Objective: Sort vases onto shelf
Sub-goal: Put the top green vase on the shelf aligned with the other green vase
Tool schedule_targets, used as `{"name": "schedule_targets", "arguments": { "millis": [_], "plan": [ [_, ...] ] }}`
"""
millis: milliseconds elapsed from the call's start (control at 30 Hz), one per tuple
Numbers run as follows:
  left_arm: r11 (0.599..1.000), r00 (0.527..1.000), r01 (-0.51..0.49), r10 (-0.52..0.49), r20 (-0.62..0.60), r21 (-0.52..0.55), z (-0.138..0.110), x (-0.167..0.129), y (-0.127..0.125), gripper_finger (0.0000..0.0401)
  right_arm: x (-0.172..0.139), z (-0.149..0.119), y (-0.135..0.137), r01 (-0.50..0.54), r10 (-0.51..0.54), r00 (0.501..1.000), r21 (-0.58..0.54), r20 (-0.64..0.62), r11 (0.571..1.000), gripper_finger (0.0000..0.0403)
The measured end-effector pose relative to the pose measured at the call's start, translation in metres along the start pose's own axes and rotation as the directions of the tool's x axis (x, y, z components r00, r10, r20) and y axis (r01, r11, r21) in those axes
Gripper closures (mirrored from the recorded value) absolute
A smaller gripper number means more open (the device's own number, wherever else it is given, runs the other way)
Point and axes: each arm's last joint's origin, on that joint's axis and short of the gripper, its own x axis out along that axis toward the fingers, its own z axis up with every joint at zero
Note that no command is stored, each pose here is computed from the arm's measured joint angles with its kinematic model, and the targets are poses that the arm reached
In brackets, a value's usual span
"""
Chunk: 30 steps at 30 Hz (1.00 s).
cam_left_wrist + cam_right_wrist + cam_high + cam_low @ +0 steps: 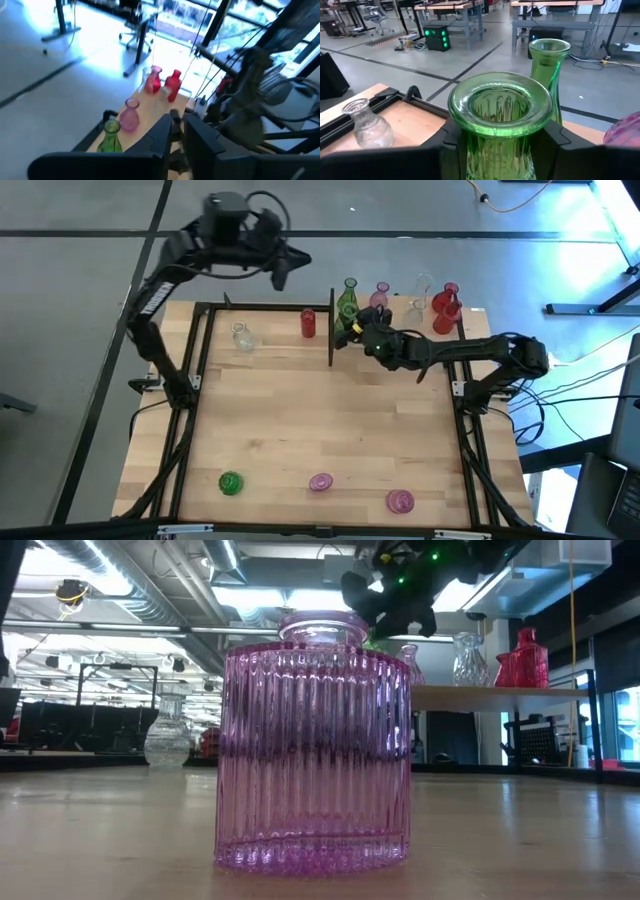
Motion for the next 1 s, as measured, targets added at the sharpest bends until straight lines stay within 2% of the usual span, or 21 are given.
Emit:
{"name": "schedule_targets", "arguments": {
  "millis": [200, 400, 667, 1000],
  "plan": [
    [1.000, 0.997, -0.008, 0.007, 0.075, 0.021, 0.006, -0.038, -0.014, 0.0355, 0.003, -0.001, -0.002, 0.041, -0.041, 0.999, 0.003, 0.009, 0.999, 0.0278],
    [0.999, 0.994, -0.004, 0.000, 0.110, 0.037, 0.007, -0.058, -0.027, 0.0355, 0.011, 0.002, -0.011, 0.057, -0.057, 0.998, -0.009, 0.004, 0.998, 0.0278],
    [0.998, 0.993, 0.023, -0.029, 0.114, 0.051, 0.005, -0.062, -0.038, 0.0355, 0.017, 0.004, -0.017, 0.049, -0.049, 0.999, -0.005, -0.005, 0.999, 0.0278],
    [0.998, 0.993, -0.001, -0.007, 0.119, 0.069, 0.005, -0.062, -0.038, 0.0355, 0.017, 0.004, -0.017, 0.045, -0.045, 0.999, -0.009, -0.008, 0.999, 0.0278]
  ]
}}
